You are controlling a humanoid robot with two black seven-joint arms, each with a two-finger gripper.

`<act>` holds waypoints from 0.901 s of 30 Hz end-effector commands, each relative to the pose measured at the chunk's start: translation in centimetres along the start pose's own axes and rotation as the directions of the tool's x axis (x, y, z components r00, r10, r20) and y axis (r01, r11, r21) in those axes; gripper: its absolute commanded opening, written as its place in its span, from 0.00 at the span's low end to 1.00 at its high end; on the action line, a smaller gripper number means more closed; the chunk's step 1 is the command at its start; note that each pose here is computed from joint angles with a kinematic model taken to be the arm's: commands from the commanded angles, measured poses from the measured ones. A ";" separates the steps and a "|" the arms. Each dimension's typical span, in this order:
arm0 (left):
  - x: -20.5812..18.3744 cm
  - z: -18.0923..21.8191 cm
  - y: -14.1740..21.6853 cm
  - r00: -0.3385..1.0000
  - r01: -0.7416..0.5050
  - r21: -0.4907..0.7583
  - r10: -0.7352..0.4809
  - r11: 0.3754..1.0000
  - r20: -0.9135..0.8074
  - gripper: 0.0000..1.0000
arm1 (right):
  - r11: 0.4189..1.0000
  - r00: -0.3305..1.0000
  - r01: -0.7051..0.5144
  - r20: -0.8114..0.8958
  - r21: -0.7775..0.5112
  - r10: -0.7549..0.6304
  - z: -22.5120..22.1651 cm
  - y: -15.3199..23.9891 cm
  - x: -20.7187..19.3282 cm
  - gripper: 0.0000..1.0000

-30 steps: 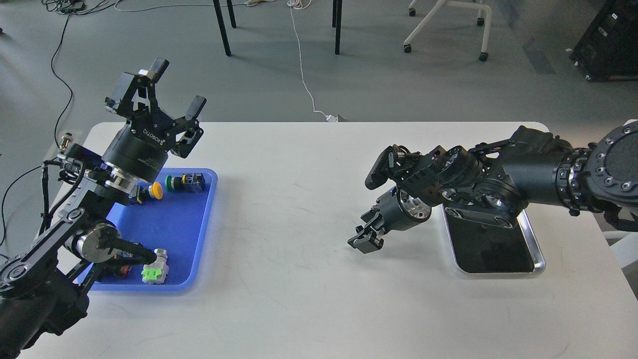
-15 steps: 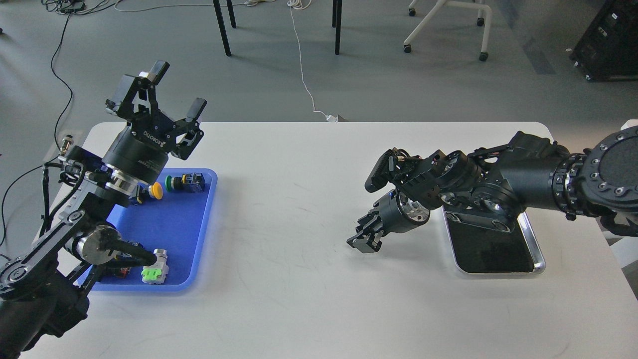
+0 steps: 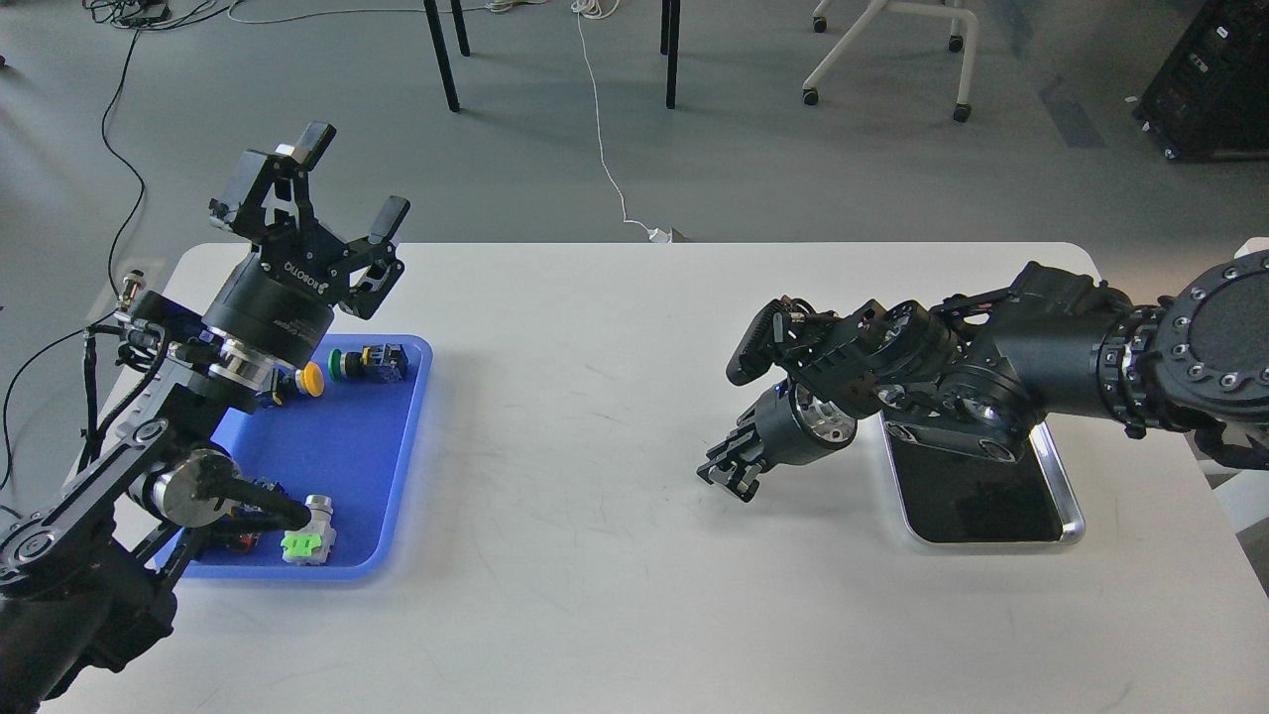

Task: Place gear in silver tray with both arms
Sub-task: 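Reach the right gripper to the second gear and grasp it, then carry the gear into the silver tray and open the right gripper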

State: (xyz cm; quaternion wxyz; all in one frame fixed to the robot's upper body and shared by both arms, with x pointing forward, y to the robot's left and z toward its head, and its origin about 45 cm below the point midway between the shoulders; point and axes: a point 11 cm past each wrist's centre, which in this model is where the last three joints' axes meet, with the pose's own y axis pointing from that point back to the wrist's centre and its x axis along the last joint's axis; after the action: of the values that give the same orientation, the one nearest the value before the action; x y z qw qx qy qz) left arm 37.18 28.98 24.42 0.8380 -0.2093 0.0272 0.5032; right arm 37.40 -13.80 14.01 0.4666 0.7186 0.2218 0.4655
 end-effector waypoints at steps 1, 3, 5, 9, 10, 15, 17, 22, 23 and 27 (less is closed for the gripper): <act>0.0 0.0 0.0 1.000 0.000 0.000 0.000 1.000 0.000 0.98 | 1.000 1.000 0.000 0.000 0.000 0.000 0.0 0.0 0.0 0.24; 0.0 0.0 0.0 1.000 0.000 0.000 0.000 1.000 0.000 0.98 | 1.000 1.000 -0.001 -0.002 0.001 0.001 0.0 0.0 0.0 0.23; 0.0 0.0 0.0 1.000 0.000 0.000 0.000 1.000 0.000 0.98 | 1.000 1.000 0.003 -0.005 -0.003 -0.003 0.1 0.1 0.0 0.15; 0.0 0.0 0.0 1.000 0.000 0.000 0.000 1.000 0.000 0.98 | 1.000 1.000 0.012 -0.010 -0.008 -0.012 0.2 0.2 0.0 0.01; 0.0 0.0 0.0 1.000 0.000 0.000 0.000 1.000 0.000 0.98 | 1.000 1.000 0.012 -0.013 -0.010 -0.012 0.2 0.3 0.0 0.01; 0.0 0.0 0.0 1.000 0.000 0.000 0.000 1.000 -0.001 0.98 | 1.000 1.000 -0.002 -0.020 -0.029 0.001 0.8 1.3 0.8 0.01; 0.0 0.0 0.0 1.000 0.000 0.000 0.000 1.000 -0.001 0.98 | 0.998 1.000 -0.018 -0.016 -0.057 0.017 1.9 2.6 1.2 0.01; -0.2 -0.1 -0.1 1.000 0.002 -0.002 -0.002 1.000 -0.003 0.98 | 0.989 0.998 -0.056 -0.002 -0.134 0.056 4.6 7.2 1.8 0.02; -0.1 -0.1 -0.1 1.000 0.002 -0.002 -0.002 1.000 -0.005 0.98 | 0.987 0.998 -0.059 0.008 -0.153 0.061 5.3 8.3 1.4 0.02; -0.2 -0.1 -0.1 1.000 0.002 -0.002 -0.002 1.000 -0.003 0.98 | 0.973 0.995 -0.054 0.072 -0.224 0.072 7.9 11.8 -1.7 0.03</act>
State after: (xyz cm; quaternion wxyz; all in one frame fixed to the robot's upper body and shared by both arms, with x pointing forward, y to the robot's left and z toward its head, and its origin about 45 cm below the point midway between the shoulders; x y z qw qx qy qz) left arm 37.18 28.82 24.39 0.8382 -0.2107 0.0281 0.5022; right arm 41.93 -20.84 21.70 0.5173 0.6895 0.1484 0.4847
